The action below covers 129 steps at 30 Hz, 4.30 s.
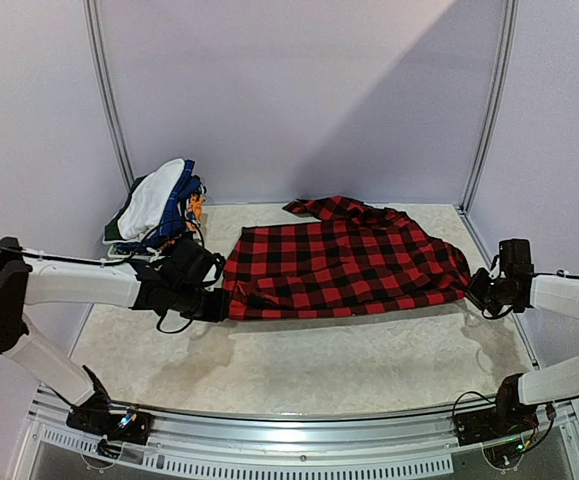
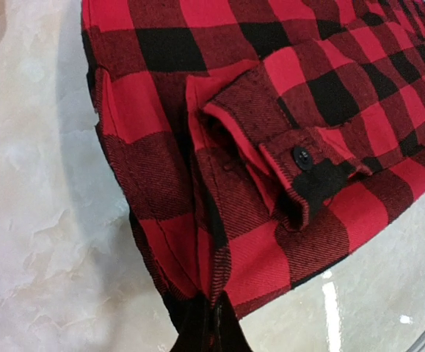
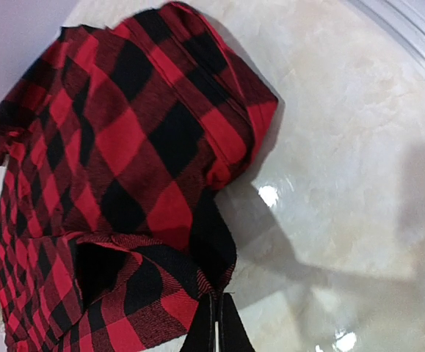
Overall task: Fold and stack the mixed laundry pile
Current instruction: Adjust the flattened shirt at the center of the board, then pick up the 1/3-folded shirt from the center of the board.
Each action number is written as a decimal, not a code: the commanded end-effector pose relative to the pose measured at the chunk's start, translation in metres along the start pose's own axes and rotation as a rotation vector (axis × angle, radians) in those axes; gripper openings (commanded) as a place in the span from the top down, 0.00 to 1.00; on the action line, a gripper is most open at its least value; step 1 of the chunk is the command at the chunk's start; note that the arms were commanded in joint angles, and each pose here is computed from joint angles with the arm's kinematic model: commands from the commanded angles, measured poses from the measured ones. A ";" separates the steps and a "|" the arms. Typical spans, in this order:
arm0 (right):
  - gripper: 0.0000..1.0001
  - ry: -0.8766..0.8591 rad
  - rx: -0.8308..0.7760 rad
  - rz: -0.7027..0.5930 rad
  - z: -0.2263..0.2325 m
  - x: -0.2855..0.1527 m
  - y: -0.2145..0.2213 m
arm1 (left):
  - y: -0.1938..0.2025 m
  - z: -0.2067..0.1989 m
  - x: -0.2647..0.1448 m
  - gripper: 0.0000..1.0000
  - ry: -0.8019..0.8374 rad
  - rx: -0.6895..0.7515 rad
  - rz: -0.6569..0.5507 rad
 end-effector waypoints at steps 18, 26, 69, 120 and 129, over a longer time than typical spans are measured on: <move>1.00 -0.139 0.060 -0.072 -0.025 -0.121 0.048 | 0.066 -0.004 -0.085 1.00 -0.087 0.059 0.023; 0.39 -0.222 0.074 -0.122 -0.015 -0.151 0.047 | 0.084 -0.007 -0.100 0.54 -0.060 0.065 0.045; 0.25 -0.140 -0.447 0.223 0.173 0.076 -0.038 | -0.161 0.059 0.040 0.37 -0.110 0.119 -0.060; 0.26 0.041 -0.499 0.305 0.165 0.161 -0.031 | -0.156 0.105 0.172 1.00 -0.052 0.084 0.086; 0.34 0.118 -0.483 0.323 0.147 0.176 -0.027 | -0.153 0.109 0.173 1.00 -0.010 0.045 0.078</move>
Point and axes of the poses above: each gripper's point midway between its finger pads, its own x axis out along the fingers, its own z axis along the line the jaws close on, y = z × x, the point moved 2 cm from there along -x, back along the fingers, and after that the axes turned 9 degrees about x, right-handed, at the moved point
